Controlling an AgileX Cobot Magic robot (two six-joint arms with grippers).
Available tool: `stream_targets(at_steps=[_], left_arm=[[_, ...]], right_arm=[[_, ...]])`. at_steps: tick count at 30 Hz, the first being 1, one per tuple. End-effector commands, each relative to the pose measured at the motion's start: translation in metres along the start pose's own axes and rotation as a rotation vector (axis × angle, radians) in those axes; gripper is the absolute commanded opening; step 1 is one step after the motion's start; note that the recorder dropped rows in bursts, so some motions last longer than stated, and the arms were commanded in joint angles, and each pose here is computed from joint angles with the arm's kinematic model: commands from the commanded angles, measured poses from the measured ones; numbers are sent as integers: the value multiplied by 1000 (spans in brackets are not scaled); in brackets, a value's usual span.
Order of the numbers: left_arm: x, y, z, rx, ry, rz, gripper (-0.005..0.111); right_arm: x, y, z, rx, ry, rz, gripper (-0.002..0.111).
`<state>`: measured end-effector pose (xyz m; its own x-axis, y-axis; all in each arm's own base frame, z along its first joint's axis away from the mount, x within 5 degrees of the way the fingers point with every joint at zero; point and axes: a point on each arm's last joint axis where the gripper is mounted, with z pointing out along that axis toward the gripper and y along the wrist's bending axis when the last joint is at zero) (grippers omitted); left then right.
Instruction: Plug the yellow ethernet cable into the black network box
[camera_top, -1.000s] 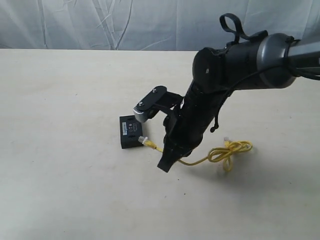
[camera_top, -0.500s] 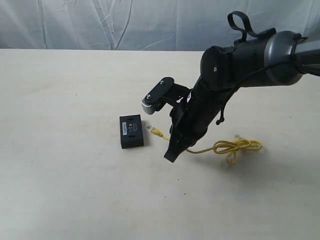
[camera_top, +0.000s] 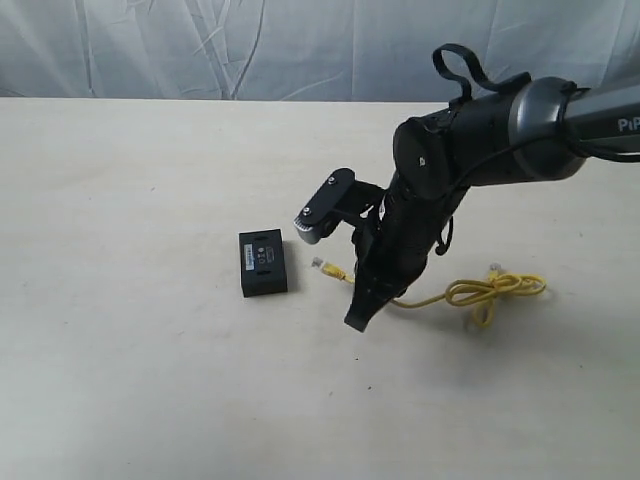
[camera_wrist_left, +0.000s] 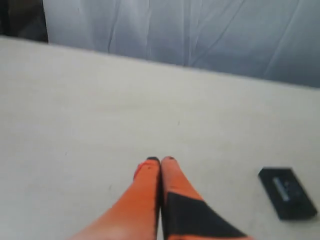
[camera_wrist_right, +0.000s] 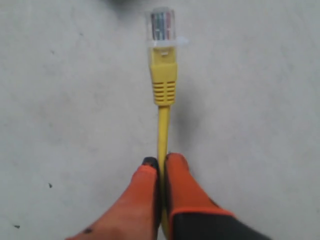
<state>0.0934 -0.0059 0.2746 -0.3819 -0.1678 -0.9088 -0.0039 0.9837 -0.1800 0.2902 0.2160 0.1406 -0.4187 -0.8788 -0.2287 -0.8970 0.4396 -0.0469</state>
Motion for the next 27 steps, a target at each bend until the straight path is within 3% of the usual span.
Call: stream_targets(at_steps=[1, 7, 14, 19, 27], left_arm=[[-22, -1, 54, -20, 356, 85, 0], [-29, -8, 166, 89, 674, 118, 0], [2, -57, 260, 213, 917, 213, 0], [24, -89, 291, 257, 965, 250, 0], [41, -107, 302, 285, 969, 242, 0]], right_arm=[[-6, 0, 0, 39, -46, -19, -1], [-16, 10, -1, 71, -70, -93, -1], [-23, 1, -10, 167, -25, -69, -1], [-20, 1, 13, 140, 33, -60, -1], [-27, 15, 26, 140, 23, -125, -1]])
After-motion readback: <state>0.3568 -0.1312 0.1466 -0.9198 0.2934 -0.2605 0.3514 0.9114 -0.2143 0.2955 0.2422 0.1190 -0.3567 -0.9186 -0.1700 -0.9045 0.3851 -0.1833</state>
